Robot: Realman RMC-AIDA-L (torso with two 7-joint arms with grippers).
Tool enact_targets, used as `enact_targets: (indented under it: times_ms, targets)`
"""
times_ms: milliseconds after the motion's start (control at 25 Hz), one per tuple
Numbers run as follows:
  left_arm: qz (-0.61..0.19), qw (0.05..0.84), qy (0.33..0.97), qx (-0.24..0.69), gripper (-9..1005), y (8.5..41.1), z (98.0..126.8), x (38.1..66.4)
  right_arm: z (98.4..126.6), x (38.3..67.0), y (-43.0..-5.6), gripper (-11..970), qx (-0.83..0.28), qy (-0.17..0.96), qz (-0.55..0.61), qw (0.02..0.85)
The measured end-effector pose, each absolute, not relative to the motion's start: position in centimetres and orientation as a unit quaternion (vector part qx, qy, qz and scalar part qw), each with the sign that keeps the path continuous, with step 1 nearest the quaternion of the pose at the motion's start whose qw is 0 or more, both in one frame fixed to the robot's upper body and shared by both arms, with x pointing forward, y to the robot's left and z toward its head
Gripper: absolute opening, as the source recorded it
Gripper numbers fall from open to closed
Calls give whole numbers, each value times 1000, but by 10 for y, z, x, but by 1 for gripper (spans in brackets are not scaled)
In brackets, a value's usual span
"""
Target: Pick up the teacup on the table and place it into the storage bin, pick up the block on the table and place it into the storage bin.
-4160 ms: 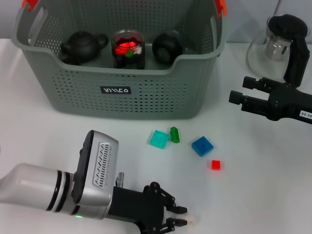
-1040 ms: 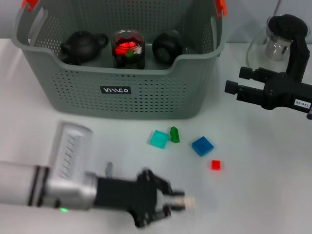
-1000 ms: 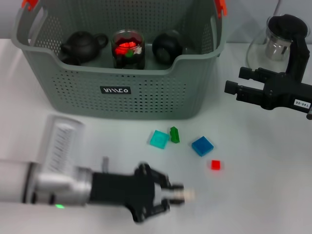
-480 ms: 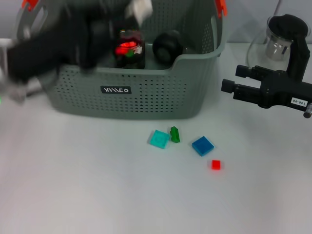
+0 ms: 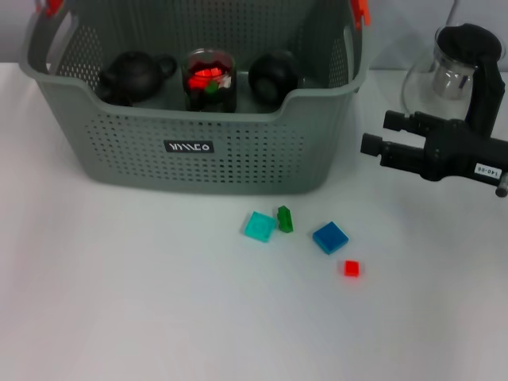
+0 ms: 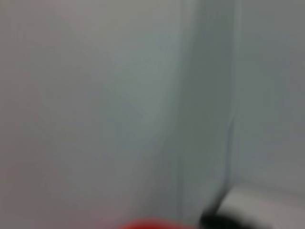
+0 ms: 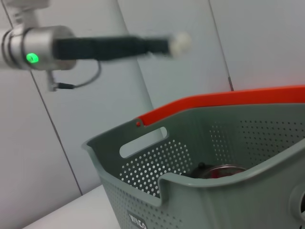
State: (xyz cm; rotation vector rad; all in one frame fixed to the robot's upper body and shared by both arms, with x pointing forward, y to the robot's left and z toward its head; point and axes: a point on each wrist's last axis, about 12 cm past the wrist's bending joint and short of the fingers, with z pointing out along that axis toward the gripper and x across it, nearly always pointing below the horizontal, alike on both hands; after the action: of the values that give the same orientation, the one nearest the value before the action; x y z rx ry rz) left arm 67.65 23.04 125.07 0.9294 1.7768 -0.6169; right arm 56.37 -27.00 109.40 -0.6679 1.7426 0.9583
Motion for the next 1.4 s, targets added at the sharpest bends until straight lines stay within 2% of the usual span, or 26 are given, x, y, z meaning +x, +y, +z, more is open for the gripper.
enact_targets:
  times_ms: [280,560,760,880,960,1080,1160,1200,1240,1280,1400]
  targets:
    - [-107,385,826,397,287,208,1238,691,1093,563,-270,802,-278,720,396,498]
    - [-28,386,836,389,303,186,1212,694,1093,563,-269,801,-282,721,394,496]
    - [-22,402,832,381,315,182,1212,693,1093,563,-270,801,-282,721,393,495]
    - [-78,457,818,340,457,196,1225,682,1093,563,-271,800,-282,722,392,496]
    - [-130,499,795,320,551,215,1226,665,1092,562,-272,800,-282,722,391,496]
    - [-236,561,727,318,787,237,1220,631,1091,561,-273,800,-279,724,390,496]
    - [-350,603,655,293,795,250,1214,605,1090,560,-273,800,-277,724,390,497]
    - [-438,629,587,261,798,264,1207,585,1090,560,-273,800,-275,724,391,497]
    - [-438,629,587,261,802,264,1207,585,1090,560,-273,800,-275,724,391,497]
    - [-483,644,545,236,806,274,1197,573,1089,559,-272,800,-276,723,391,498]
    - [-513,662,500,219,818,284,1178,554,1089,558,-270,799,-278,721,392,499]
